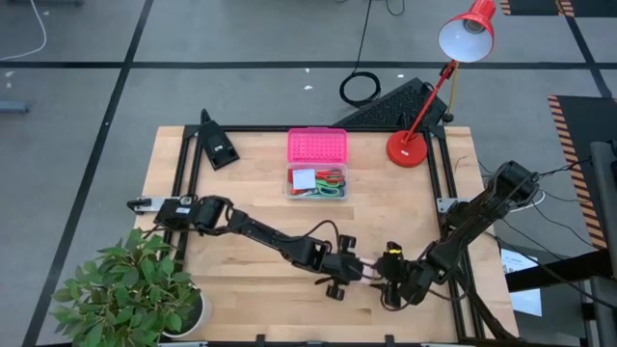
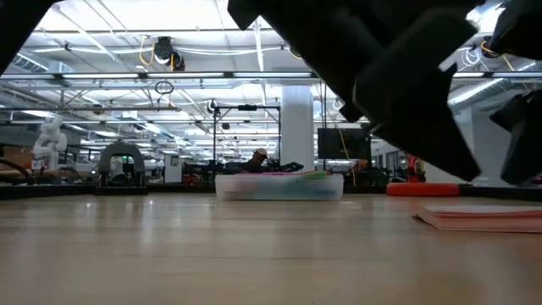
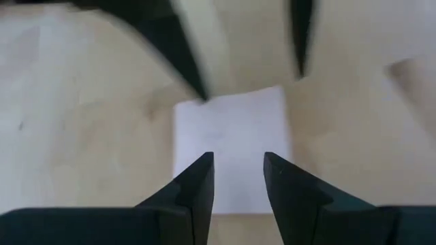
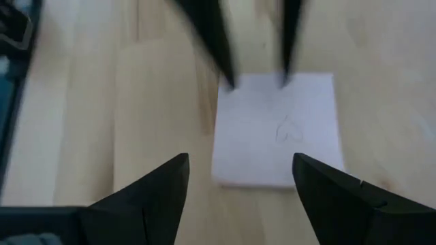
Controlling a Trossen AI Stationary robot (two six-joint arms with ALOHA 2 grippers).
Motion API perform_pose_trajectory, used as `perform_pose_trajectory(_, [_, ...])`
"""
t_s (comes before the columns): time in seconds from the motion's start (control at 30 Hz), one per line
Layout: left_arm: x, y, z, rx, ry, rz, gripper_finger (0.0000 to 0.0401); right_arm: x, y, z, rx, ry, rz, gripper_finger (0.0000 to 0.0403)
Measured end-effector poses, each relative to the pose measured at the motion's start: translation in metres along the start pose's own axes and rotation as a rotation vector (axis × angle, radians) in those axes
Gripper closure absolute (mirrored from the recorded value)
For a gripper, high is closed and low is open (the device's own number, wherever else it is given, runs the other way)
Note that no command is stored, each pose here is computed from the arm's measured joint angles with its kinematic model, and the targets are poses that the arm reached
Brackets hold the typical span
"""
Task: Pack school essentials
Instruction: Put the pink sticky notes into the supply box
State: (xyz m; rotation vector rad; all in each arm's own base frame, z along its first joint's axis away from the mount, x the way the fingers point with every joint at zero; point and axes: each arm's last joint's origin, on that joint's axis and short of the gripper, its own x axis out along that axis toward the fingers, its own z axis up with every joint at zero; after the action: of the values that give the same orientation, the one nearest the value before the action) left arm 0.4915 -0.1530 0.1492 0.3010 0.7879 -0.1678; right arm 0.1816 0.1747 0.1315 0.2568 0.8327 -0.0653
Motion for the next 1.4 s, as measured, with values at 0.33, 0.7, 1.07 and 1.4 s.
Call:
perform_pose_trajectory(0.33, [0.003,-0.018,-0.004,0.029,0.017,-0.061,0.027,-0.019,-0.003,0.006,-0.031,-0.081,-0.043,0.0148])
perform_pose_trajectory(0.7, [0.004,-0.006,-0.018,0.049,0.159,-0.02,0.027,-0.016,-0.015,0.003,-0.07,-0.052,-0.138,0.0148])
perform_pose_trajectory(1.07, [-0.002,0.015,-0.028,0.102,0.294,0.135,0.027,-0.01,-0.026,-0.016,-0.107,-0.027,-0.101,0.0148])
perform_pose_trajectory(1.4, [-0.038,0.018,-0.005,0.057,0.234,0.126,0.027,-0.017,-0.016,-0.028,-0.434,-0.022,-0.041,0.0172])
